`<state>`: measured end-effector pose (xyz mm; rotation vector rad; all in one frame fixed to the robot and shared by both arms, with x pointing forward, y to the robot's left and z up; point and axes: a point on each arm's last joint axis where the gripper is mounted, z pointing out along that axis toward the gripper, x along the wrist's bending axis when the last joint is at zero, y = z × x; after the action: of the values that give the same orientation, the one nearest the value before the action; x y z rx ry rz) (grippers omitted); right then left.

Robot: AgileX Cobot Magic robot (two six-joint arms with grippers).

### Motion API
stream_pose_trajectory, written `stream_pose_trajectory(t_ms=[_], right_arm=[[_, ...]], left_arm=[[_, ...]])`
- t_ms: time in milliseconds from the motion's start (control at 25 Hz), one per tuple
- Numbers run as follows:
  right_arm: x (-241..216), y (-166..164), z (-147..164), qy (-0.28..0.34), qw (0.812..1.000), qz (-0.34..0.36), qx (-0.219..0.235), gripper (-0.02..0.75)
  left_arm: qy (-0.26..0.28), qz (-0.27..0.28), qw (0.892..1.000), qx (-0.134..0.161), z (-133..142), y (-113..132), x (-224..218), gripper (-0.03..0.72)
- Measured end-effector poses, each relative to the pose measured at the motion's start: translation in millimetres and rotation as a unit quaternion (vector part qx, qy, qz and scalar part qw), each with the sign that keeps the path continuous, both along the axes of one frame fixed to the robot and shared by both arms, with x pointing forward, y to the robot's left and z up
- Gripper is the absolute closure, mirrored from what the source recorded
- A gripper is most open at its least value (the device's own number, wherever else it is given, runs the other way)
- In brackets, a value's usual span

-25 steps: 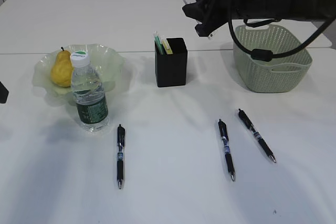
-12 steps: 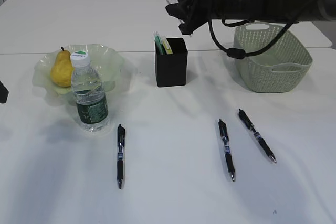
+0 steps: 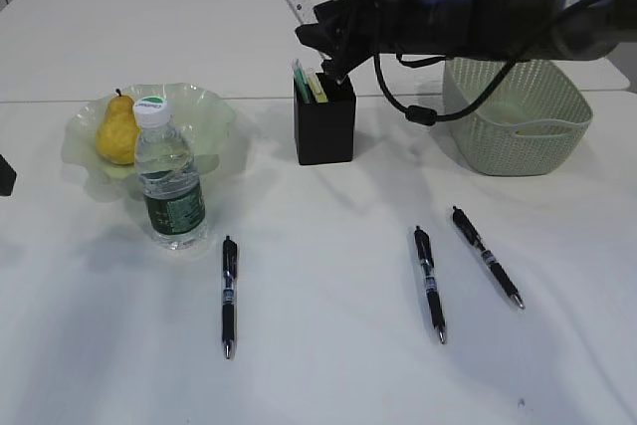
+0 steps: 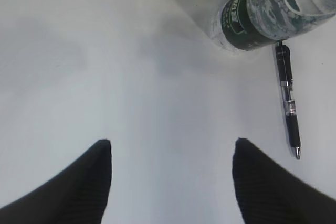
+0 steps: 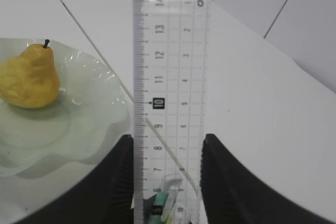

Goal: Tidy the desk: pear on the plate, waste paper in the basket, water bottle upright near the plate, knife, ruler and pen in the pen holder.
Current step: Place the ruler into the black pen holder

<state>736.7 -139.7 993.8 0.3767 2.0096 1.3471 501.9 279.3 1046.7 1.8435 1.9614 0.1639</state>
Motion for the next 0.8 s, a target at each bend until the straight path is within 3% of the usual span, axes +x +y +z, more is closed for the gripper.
stream_pose_trajectory(t_ms=[800], right_arm=[[30,10,-39,0.019,0.999,0.011,0.029,0.45]], left_arm=[[0.0,0.0,1.0,0.0,0,0,0,0.178]])
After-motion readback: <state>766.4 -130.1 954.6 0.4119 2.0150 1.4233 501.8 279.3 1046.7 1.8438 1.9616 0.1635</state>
